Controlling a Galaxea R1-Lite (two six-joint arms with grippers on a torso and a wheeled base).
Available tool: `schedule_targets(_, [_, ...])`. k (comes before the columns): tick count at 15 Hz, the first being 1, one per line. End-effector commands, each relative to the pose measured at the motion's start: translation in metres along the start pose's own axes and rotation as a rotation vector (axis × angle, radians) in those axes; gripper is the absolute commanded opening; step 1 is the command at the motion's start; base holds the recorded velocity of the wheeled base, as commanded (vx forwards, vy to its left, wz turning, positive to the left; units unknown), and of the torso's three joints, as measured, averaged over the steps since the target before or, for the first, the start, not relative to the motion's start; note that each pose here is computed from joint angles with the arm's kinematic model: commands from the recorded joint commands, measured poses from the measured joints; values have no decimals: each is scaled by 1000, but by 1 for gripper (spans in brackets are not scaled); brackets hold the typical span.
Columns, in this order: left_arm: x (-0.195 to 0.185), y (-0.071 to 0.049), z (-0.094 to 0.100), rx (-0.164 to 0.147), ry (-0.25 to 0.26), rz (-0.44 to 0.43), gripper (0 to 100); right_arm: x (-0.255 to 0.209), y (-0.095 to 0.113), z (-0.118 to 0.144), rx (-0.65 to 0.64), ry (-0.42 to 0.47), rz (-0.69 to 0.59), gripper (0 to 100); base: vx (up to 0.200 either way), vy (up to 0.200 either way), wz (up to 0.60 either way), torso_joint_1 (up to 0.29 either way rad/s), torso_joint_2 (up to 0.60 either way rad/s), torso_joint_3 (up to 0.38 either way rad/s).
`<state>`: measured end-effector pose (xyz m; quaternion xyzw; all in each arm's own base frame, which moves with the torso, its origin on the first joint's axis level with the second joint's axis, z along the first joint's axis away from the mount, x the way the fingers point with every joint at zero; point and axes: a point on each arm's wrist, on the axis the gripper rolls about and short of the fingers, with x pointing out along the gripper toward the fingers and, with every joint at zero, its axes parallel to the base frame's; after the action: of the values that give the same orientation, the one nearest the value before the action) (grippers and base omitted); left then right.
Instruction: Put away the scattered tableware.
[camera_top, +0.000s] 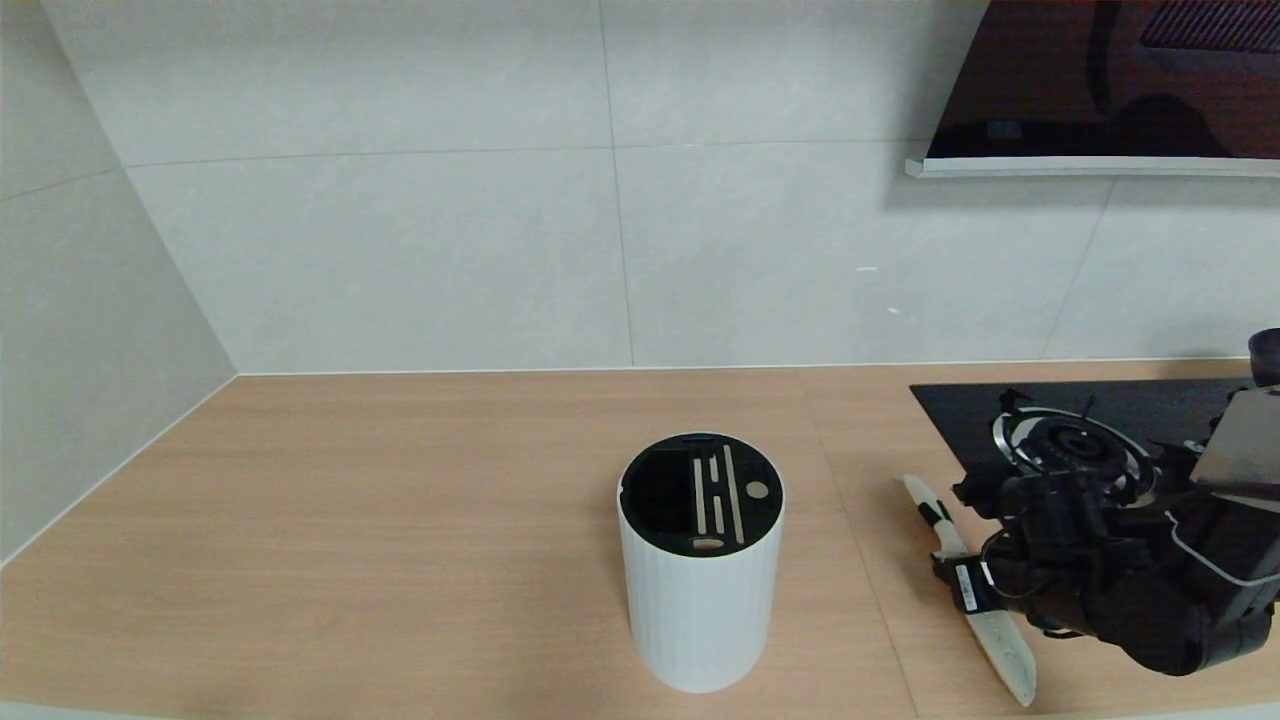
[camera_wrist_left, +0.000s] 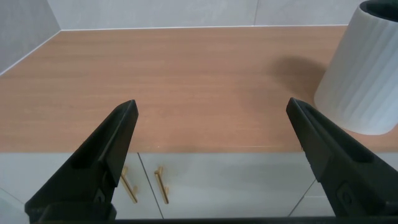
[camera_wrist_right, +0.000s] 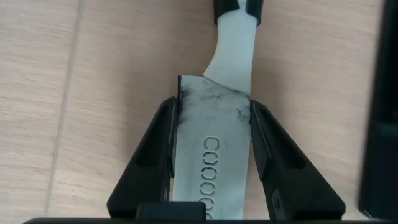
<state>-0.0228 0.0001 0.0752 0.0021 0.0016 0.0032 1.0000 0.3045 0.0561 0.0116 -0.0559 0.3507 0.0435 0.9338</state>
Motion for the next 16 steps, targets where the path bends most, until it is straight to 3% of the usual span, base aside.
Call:
schedule_targets(1, [0,0,0,0,1,1,100,-38,1,27,16,-138,13,0,0,0,0,0,0,0])
schedule_targets(6, [0,0,0,-1,1,1,100,-107,19,96,5,-418,90,0,0,0,0,0,0,0])
schedule_targets(8, [0,0,0,-1,1,1,100,-124,32,112,-15,-446,137,0,0,0,0,0,0,0])
schedule_targets(9, [0,0,0,3,1,0,100,-148,54,126,-50,-484,214,0,0,0,0,0,0,0])
schedule_targets(11, [0,0,0,3,1,0,100,-166,72,136,-70,-533,276,0,0,0,0,0,0,0])
schedule_targets(16, [0,0,0,6,-2,-3,100,-175,79,133,-84,-552,314,0,0,0,0,0,0,0])
